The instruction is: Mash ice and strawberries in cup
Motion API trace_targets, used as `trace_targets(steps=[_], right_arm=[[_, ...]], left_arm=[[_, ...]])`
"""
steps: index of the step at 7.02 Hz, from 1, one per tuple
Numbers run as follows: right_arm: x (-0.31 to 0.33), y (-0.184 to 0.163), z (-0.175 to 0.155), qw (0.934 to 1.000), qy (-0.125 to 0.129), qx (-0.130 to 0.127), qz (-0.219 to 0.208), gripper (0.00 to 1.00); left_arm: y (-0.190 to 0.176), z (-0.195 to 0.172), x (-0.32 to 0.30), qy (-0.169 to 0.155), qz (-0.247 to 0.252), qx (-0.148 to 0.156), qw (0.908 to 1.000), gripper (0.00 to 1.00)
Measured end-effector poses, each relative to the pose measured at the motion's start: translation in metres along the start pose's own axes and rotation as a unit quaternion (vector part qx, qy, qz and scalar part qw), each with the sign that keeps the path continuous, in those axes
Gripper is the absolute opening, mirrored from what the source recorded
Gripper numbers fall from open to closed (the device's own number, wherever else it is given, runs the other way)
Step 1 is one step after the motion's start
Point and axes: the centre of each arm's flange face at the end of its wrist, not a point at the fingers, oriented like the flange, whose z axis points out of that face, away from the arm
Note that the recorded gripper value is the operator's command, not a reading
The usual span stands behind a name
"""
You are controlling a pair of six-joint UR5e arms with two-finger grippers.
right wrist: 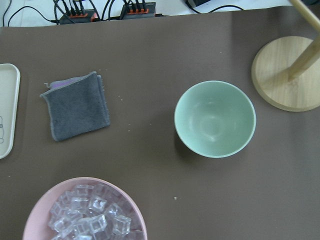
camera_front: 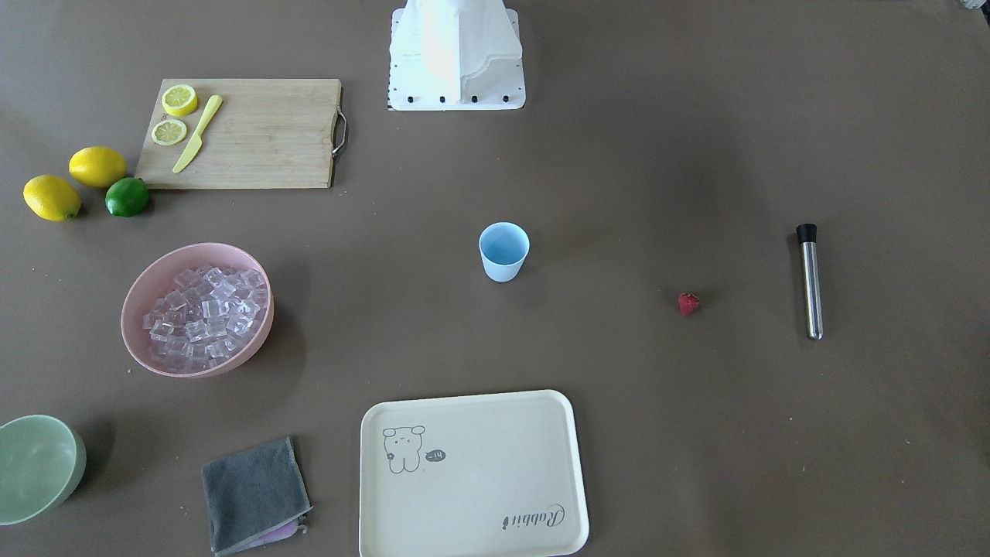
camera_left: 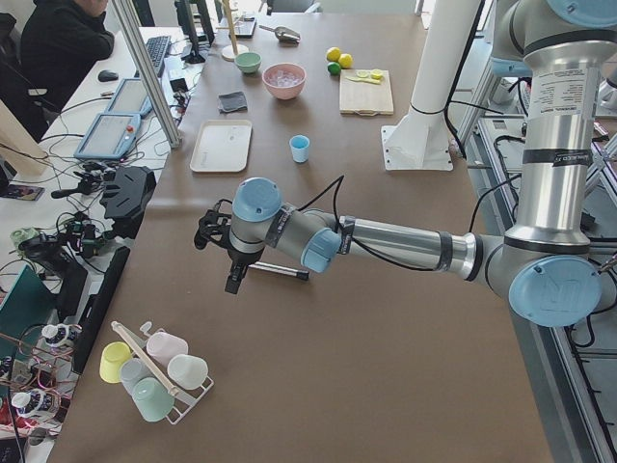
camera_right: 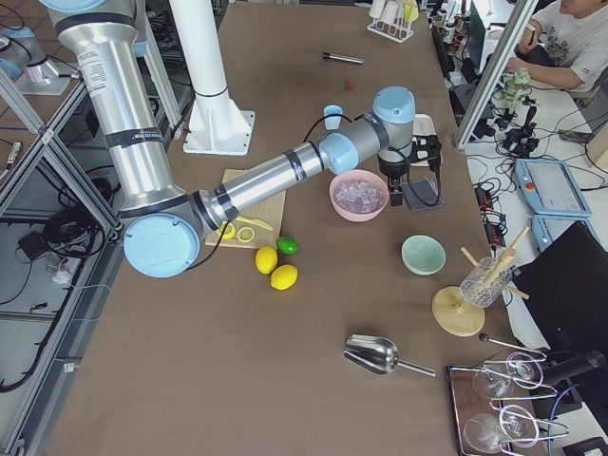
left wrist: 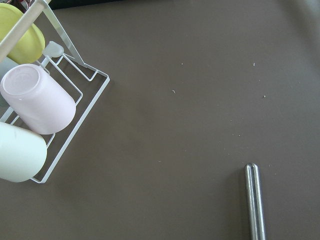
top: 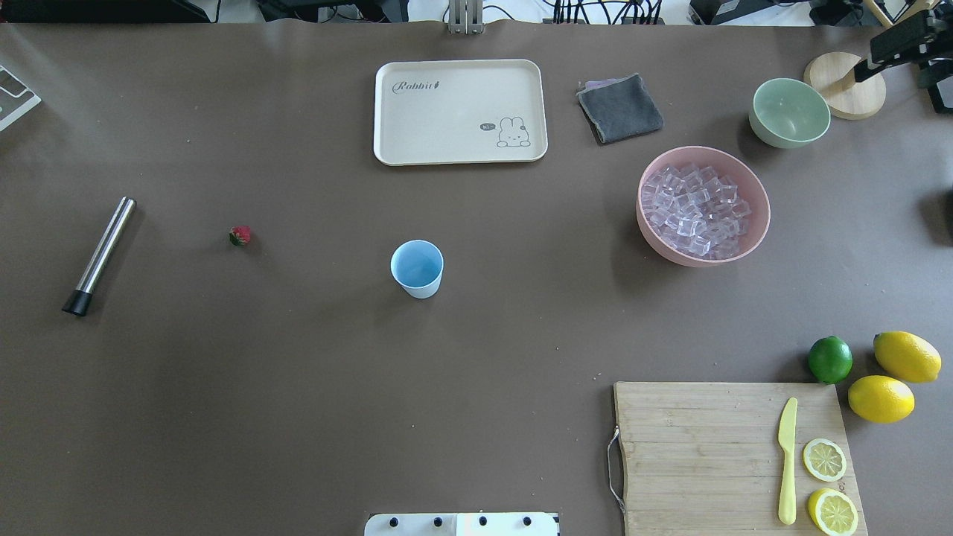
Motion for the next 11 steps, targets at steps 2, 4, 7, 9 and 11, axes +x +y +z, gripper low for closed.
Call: trace_targets(steps=[2,4,7,9,11], right_arm=[[-0.078,0.022,0.048,0.9992,-0.001,-0.013,-0.039,0.95],[-0.107,0.056,0.097,0.9973,0.023,-0.03,-0.063,0.95],[-0.125,0.092,0.145,0.9949,0.043,-0.059,-0.07,0.94],[-0.125,0.105,0.167,0.9934,0.063,-0.057,-0.076,0.93],[-0.121,0.108,0.181,0.9947,0.055,-0.039,-0.078,0.93]], left_arm=[[0.003,0.005,-0.003,0.002,0.008,0.005,1.0,0.98],[0.003,0.009,-0.002,0.003,0.012,0.004,0.9999,0.98],[0.0,0.01,0.0,0.005,0.016,0.005,0.9999,0.97],[-0.001,0.016,0.0,0.006,0.016,0.001,0.9998,0.97],[-0.007,0.019,0.001,0.007,0.019,0.0,0.9998,0.97]])
